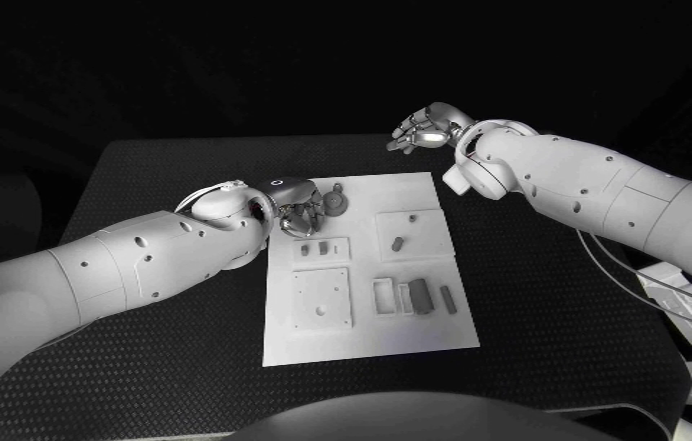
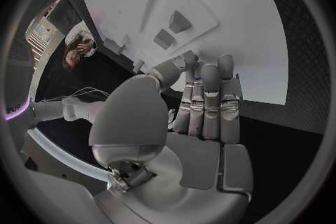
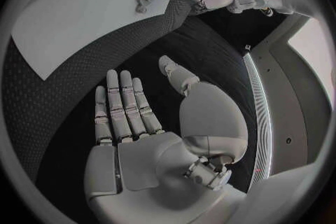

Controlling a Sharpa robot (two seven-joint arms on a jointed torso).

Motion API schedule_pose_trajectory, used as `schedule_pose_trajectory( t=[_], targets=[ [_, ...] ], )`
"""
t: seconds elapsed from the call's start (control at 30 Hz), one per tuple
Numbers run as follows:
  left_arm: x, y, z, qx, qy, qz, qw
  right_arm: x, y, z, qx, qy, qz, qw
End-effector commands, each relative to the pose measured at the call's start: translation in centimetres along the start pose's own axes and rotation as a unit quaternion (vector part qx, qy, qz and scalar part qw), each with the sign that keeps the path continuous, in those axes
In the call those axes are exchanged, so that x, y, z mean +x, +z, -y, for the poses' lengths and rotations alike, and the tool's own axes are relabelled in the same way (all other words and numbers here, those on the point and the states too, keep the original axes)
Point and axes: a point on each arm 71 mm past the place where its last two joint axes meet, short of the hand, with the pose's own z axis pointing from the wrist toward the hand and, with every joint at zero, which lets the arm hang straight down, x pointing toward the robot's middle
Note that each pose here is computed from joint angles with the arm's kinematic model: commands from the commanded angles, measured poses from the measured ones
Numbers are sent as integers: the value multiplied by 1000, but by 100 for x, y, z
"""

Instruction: Assemble the parts on the task board

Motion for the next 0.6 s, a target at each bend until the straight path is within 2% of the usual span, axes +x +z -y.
schedule_pose_trajectory(
  t=[0.03, 0.33, 0.6],
  targets=[
    [15, 12, 14, 2, -1, -8, 1000, 10, 1, -11, -6, 0, -4, 1000],
    [54, 15, 11, 0, 4, -27, 1000, 4, -1, -6, -5, -1, -4, 1000],
    [66, 29, -12, -3, 9, -31, 999, 6, -1, -8, -6, -1, -4, 1000]
  ],
)
